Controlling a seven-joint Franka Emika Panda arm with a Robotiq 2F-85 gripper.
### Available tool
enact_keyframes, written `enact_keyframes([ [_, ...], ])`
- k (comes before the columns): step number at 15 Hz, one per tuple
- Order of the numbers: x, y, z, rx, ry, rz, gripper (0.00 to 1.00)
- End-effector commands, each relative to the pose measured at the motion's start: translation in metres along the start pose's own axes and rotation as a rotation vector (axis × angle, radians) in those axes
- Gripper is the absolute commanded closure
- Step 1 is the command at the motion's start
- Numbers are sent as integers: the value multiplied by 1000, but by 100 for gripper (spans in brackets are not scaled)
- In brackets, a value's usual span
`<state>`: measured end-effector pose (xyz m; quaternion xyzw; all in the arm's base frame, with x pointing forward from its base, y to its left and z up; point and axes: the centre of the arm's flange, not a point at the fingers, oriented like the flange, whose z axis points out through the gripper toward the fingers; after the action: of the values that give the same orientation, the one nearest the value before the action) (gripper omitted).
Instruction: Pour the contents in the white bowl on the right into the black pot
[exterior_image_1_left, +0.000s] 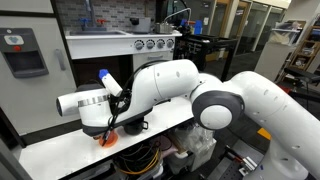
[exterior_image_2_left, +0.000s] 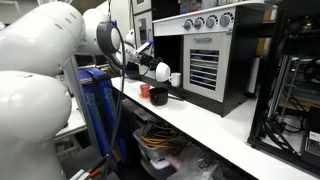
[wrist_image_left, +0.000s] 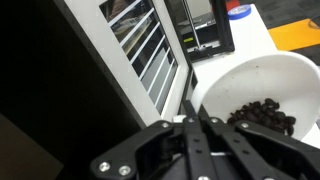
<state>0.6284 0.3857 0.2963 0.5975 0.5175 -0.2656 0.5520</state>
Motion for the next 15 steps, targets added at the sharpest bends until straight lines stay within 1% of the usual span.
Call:
enact_keyframes([
  [1, 4, 12, -7, -14, -25, -42, 99],
  [11, 9, 8, -10, -25, -40, -127, 99],
  [15, 19, 5, -10, -32, -51, -157, 99],
])
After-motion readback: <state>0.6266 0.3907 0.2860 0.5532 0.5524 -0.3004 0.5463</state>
